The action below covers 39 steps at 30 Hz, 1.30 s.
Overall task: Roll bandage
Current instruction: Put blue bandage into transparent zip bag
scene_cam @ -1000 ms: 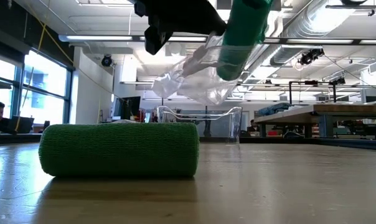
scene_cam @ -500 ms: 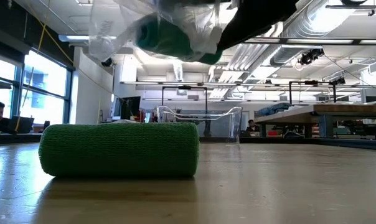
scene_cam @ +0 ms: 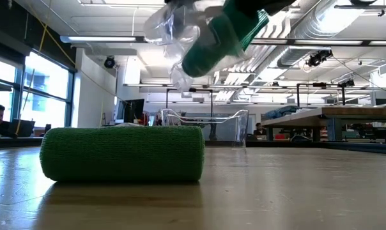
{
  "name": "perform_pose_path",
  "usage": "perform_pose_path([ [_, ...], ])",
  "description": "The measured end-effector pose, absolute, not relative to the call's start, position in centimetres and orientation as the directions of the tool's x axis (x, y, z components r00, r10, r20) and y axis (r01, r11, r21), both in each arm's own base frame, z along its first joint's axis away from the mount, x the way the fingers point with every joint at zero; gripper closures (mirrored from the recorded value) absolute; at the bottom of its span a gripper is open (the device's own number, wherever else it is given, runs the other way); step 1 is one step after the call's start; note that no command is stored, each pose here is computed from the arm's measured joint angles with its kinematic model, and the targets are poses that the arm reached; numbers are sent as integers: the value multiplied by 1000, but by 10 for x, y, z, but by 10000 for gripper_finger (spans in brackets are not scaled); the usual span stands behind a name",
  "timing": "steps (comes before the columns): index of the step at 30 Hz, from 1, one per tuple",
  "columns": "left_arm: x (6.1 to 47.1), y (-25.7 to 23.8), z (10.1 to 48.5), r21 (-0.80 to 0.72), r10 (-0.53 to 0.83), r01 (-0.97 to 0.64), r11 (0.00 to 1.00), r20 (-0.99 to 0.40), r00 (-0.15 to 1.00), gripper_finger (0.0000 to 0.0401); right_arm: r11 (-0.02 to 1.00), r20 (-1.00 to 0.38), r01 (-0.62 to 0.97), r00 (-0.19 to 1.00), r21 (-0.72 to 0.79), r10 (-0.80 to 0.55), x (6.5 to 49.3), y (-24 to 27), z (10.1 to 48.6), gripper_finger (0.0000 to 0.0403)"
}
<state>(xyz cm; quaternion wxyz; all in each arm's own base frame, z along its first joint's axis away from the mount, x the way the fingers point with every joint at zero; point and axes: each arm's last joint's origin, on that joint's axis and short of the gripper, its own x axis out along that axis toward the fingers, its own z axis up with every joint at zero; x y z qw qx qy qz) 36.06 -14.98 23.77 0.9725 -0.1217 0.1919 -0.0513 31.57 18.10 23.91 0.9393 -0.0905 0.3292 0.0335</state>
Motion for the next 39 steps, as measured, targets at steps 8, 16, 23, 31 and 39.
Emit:
perform_pose_path([
  [8, 361, -148, 239, -266, -142, 46, 963, -353, 925, 401, 981, -574, 52, 805, -186, -151, 317, 176, 239, 375],
  [16, 362, -148, 240, -274, -153, 57, 960, -343, 927, 401, 967, -551, 156, 798, -200, -242, 316, 172, 238, 374],
  [23, 360, -149, 235, -293, -175, 57, 954, -396, 901, 401, 960, -558, 210, 782, -183, -277, 312, 173, 237, 375],
  [31, 357, -148, 227, -318, -159, 1, 948, -474, 866, 401, 969, -578, 195, 777, -153, -248, 303, 184, 236, 375],
  [39, 357, -147, 227, -312, -140, -16, 950, -470, 872, 401, 992, -628, 44, 771, -116, -108, 295, 195, 239, 337],
])
